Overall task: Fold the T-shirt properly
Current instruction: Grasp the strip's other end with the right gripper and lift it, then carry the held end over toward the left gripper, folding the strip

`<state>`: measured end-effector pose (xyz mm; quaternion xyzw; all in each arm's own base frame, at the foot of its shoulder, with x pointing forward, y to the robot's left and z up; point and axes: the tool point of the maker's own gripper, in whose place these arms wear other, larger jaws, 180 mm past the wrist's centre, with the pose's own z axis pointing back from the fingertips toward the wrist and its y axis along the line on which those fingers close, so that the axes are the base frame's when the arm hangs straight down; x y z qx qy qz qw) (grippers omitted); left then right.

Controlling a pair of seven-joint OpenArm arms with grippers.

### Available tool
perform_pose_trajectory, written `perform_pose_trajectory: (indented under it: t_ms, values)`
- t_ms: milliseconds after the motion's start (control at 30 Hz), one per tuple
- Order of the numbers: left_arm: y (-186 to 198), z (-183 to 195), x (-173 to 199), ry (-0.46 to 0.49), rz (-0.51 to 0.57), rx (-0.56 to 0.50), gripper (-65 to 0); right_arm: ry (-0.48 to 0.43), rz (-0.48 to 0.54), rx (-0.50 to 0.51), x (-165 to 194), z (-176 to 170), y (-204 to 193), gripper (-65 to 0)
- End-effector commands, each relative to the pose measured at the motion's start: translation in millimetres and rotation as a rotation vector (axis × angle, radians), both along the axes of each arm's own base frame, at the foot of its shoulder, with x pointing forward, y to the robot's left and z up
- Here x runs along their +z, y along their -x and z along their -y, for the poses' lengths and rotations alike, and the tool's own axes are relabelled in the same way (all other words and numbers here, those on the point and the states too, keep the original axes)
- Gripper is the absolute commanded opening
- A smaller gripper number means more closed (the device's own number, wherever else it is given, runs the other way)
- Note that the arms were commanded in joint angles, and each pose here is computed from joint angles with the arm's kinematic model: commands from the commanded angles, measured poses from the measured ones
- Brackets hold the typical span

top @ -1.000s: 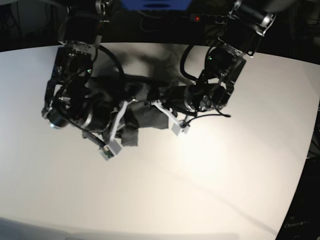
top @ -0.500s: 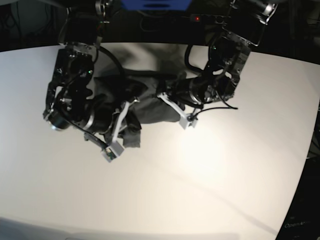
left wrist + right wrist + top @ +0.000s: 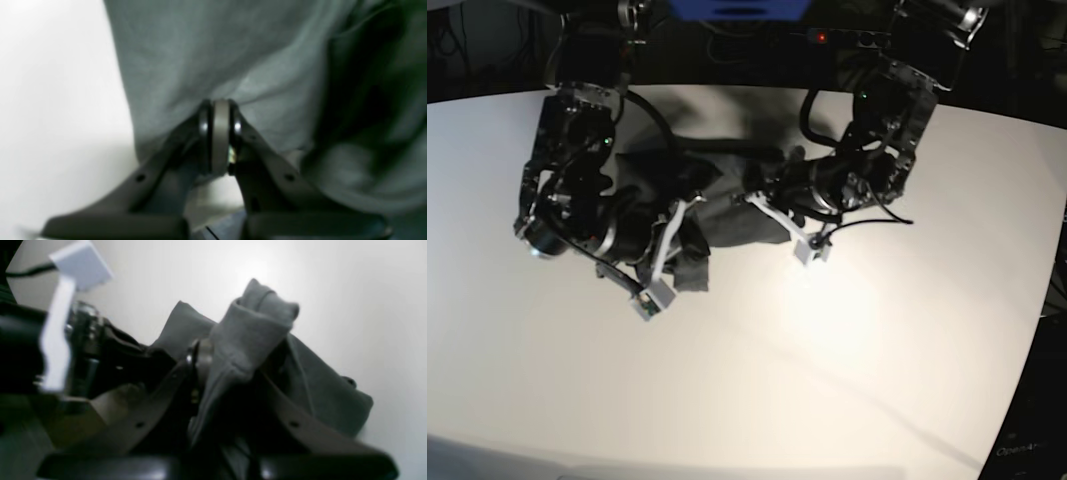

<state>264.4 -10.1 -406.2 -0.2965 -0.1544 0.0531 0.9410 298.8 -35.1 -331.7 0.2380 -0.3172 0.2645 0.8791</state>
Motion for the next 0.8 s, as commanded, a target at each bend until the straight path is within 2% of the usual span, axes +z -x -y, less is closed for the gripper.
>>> perform_pose_trajectory:
  t_ms: [0, 267, 433, 567, 767]
  values:
    - [-10.1, 4.4, 16.9, 0.032, 0.048, -0.005, -63.2, -0.022, 0.045, 0.013, 13.2, -4.7, -6.9, -64.4]
    - [-13.2, 11.9, 44.4, 0.082, 0.112, -0.026, -63.2, -0.023, 0.04, 0.013, 11.9, -5.2, -5.4, -64.4]
    - [9.9, 4.5, 61.9, 0.071, 0.083, -0.127, -63.2, -0.026, 0.042, 0.021, 12.8, -8.7, -5.4, -64.4]
    - [20.6, -29.1, 70.5, 0.044, 0.067, -0.104, -63.2, -0.036, 0.035, 0.042, 11.5, -17.5, -0.9, -64.4]
    - [30.7, -73.0, 58.7, -0.024, 0.018, -0.048, -63.2, -0.047, 0.031, 0.096, 10.5, -36.3, 7.2, -64.4]
